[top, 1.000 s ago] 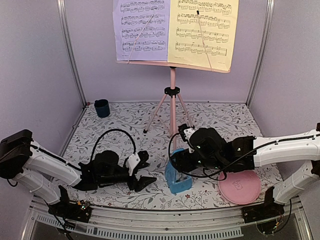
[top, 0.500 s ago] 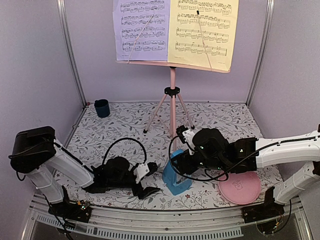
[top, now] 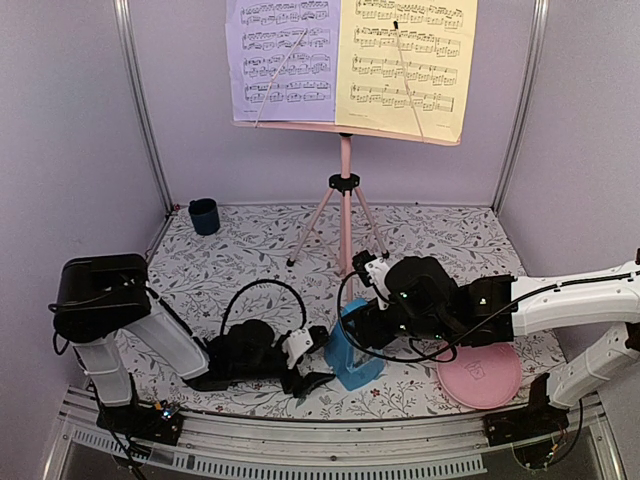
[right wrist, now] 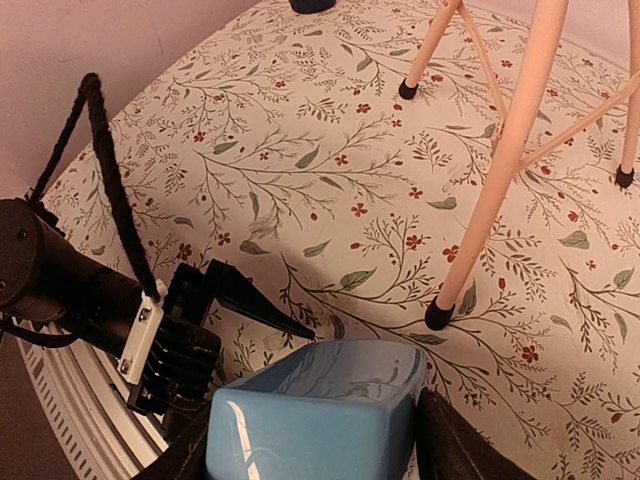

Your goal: Set up the instrument practice props

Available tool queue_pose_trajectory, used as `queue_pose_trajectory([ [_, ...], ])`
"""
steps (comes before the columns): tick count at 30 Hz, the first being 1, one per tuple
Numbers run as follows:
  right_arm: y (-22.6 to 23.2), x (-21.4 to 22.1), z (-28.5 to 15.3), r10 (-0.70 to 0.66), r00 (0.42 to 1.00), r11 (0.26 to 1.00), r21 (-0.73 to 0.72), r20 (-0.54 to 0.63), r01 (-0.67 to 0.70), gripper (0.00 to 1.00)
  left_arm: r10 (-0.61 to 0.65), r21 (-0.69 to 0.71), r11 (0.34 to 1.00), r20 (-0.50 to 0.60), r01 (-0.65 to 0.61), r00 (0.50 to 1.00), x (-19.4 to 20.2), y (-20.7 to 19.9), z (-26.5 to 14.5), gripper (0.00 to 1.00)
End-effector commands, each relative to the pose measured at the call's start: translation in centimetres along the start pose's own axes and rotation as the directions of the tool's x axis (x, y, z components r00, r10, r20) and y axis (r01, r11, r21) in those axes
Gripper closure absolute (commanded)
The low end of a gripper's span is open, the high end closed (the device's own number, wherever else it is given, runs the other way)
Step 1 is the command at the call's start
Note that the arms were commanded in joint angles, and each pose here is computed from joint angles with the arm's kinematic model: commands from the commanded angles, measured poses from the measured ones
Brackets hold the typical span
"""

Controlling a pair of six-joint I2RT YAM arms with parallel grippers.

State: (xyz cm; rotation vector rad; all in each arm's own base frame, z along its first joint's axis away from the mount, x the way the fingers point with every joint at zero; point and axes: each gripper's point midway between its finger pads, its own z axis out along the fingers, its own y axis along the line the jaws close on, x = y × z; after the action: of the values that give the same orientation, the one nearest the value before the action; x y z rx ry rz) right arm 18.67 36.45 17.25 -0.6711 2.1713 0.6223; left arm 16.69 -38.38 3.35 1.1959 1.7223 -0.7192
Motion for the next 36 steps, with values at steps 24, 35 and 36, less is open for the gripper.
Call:
queue_pose_trajectory([
  [24, 1.0, -0.7, -0.7, 0.026, 0.999, 0.998, -0.059, 0.031, -0.024, 0.42, 0.004, 0.019, 1.000, 0.021, -0.005, 1.000, 0.0, -0.9, 0.9, 0.47],
  [35, 0.9, -0.7, -0.8, 0.030, 0.999, 0.998, -0.060, 0.035, -0.028, 0.43, 0.005, 0.018, 1.000, 0.013, -0.005, 1.000, 0.1, -0.8, 1.0, 0.50],
  [36, 0.9, -0.7, -0.8, 0.030, 0.999, 0.998, -0.060, 0.034, -0.028, 0.42, 0.005, 0.017, 1.000, 0.012, -0.005, 1.000, 0.1, -0.8, 1.1, 0.50],
])
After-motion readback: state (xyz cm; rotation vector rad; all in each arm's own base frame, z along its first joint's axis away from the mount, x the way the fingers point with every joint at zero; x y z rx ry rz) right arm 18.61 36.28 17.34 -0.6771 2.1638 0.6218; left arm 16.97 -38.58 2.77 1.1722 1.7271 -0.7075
